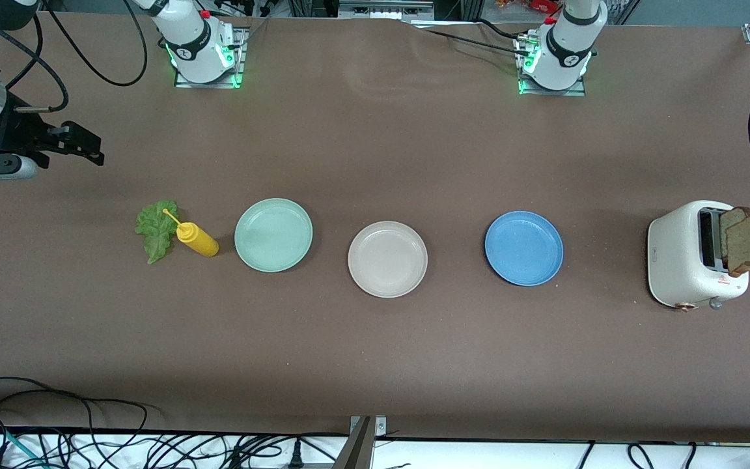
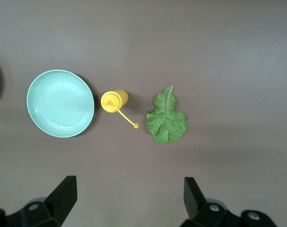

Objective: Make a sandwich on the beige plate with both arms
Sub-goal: 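Grasp one bread slice with the left gripper and lift it out, then carry the bread slice with the left gripper over the beige plate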

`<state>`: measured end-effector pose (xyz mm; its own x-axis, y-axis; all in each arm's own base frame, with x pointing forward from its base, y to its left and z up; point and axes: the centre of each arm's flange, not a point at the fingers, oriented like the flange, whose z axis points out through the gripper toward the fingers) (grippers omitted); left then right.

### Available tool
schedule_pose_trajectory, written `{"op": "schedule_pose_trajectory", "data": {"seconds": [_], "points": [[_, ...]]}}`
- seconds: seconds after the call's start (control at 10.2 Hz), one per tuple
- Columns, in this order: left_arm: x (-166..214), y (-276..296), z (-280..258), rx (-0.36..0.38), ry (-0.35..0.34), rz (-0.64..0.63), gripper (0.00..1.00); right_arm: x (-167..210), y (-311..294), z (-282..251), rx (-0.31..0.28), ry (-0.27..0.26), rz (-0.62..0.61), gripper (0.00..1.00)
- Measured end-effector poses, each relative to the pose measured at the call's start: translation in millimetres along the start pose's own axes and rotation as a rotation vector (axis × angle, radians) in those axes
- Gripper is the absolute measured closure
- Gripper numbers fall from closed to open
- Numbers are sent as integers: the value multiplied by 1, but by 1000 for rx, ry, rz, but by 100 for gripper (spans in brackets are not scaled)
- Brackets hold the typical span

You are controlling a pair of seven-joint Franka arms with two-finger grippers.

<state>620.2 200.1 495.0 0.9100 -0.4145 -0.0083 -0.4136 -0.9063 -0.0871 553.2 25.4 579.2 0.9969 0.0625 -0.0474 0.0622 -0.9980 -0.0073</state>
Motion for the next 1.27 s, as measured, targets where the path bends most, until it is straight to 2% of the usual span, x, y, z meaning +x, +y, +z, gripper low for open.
{"op": "schedule_pose_trajectory", "data": {"seconds": [0.29, 0.39, 0.68, 1.08, 1.17, 1.27], "points": [[34, 49, -21, -37, -39, 53, 90, 0, 0, 0, 0, 0, 0, 0], [46, 71, -21, -70, -54, 67, 90, 0, 0, 0, 0, 0, 0, 0], [80, 140, -4, -177, -111, 9, 90, 0, 0, 0, 0, 0, 0, 0], [144, 275, 39, -289, -192, -105, 90, 0, 0, 0, 0, 0, 0, 0], [152, 297, 50, -329, -209, -121, 90, 0, 0, 0, 0, 0, -1, 0], [158, 314, 60, -406, -218, -147, 90, 0, 0, -1, 0, 0, -1, 0]]}}
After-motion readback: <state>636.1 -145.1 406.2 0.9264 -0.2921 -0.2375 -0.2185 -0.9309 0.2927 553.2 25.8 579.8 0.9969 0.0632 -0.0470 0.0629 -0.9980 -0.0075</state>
